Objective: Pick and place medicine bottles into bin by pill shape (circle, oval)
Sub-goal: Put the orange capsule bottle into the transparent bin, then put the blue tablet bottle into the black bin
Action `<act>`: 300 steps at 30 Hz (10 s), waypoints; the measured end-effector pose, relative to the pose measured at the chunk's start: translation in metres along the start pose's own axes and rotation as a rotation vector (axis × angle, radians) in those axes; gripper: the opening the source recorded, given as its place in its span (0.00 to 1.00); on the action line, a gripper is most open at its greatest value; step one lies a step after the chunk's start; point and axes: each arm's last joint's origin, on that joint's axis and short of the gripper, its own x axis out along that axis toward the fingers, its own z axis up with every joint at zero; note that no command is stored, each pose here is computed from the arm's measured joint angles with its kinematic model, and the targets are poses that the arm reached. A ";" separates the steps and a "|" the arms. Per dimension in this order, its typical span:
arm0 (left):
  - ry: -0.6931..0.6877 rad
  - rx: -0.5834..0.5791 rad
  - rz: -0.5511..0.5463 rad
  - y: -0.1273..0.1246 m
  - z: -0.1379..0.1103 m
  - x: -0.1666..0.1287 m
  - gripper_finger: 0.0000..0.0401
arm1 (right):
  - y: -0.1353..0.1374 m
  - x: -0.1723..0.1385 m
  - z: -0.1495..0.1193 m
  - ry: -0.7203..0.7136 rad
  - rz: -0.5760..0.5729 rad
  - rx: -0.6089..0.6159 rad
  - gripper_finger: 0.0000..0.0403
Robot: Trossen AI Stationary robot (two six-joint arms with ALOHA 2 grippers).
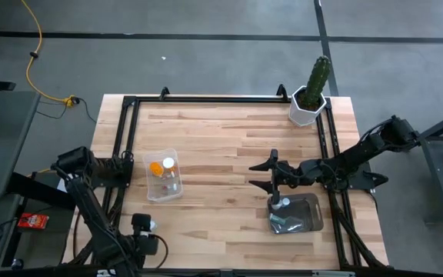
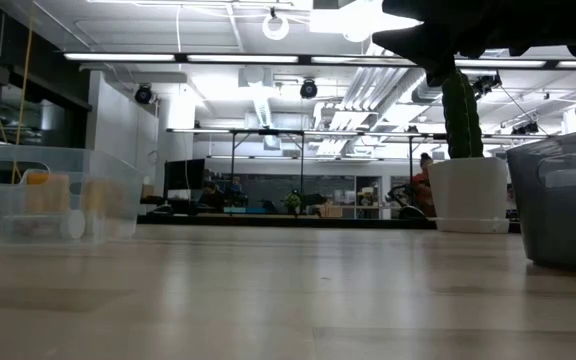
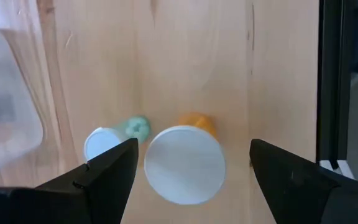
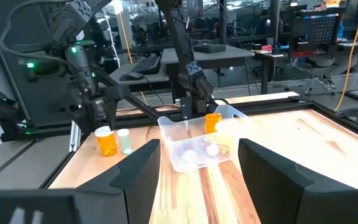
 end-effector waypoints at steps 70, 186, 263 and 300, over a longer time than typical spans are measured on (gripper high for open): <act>-1.347 -0.075 -0.077 0.157 0.068 0.013 0.49 | 0.000 0.000 -0.004 0.036 -0.006 0.012 0.52; 0.231 -0.338 0.086 0.215 0.038 0.046 0.49 | -0.001 0.000 -0.005 0.052 -0.011 0.065 0.52; -1.282 -0.324 -0.020 0.194 0.031 0.019 0.68 | 0.002 0.000 0.002 -0.020 0.051 0.024 0.52; -0.298 0.070 -0.054 0.053 0.008 -0.014 0.68 | 0.002 0.000 0.001 -0.006 0.049 0.049 0.52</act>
